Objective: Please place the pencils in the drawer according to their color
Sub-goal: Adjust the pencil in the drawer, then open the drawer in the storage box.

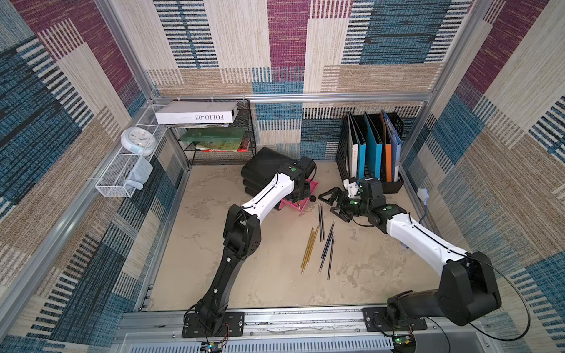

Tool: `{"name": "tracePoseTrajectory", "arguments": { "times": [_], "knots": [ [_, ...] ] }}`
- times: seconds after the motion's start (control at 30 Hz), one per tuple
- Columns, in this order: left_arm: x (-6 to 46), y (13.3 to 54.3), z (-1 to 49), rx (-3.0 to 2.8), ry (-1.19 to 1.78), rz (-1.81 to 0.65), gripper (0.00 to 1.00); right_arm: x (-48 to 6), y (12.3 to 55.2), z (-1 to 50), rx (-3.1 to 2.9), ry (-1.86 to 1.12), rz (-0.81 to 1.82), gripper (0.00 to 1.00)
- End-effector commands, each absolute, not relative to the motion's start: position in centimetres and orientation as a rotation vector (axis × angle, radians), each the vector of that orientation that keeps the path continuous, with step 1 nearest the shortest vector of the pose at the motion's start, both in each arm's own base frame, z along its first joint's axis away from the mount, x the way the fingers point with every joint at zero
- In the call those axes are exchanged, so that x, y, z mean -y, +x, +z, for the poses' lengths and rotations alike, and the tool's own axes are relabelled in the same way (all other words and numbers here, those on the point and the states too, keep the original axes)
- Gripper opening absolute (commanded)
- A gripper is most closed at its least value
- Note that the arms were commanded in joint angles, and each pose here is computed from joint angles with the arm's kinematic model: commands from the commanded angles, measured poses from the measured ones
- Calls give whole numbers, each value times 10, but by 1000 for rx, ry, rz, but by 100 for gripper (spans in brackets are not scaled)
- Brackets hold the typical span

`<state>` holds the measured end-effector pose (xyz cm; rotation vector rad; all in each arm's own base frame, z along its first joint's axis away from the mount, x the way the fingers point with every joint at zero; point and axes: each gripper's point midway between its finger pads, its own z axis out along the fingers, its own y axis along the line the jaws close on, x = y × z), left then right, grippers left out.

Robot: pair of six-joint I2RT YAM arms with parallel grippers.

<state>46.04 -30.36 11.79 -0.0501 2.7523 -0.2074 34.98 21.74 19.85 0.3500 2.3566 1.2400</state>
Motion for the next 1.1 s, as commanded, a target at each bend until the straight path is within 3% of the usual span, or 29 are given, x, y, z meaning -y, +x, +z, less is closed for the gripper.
{"name": "tracePoseTrajectory", "arguments": {
  "times": [0.0, 0.03, 0.1, 0.13, 0.27, 0.3, 0.63, 0.87, 1.07],
  "knots": [
    [298, 468, 118, -2729, -92, -179, 0, -219, 350, 200, -2351, 318, 1245, 99],
    [300, 469, 117, -2727, -85, -188, 3, -220, 350, 199, -2356, 312, 1246, 99],
    [303, 469, 116, -2728, -76, -209, 30, -222, 350, 196, -2369, 301, 1251, 99],
    [306, 469, 116, -2731, -68, -227, 37, -223, 350, 195, -2376, 293, 1255, 99],
    [318, 468, 125, -2718, -21, -313, 55, -227, 352, 193, -2389, 259, 1267, 99],
    [322, 468, 130, -2708, -8, -343, 64, -227, 353, 192, -2390, 259, 1267, 99],
    [332, 442, 210, -2599, 20, -507, 67, -221, 370, 183, -2393, 335, 1228, 100],
    [275, 441, 249, -2526, -127, -404, 68, -223, 398, 169, -2448, 382, 1157, 99],
    [224, 468, 236, -2582, -169, -285, 68, -224, 426, 148, -2523, 444, 1063, 98]
  ]
}}
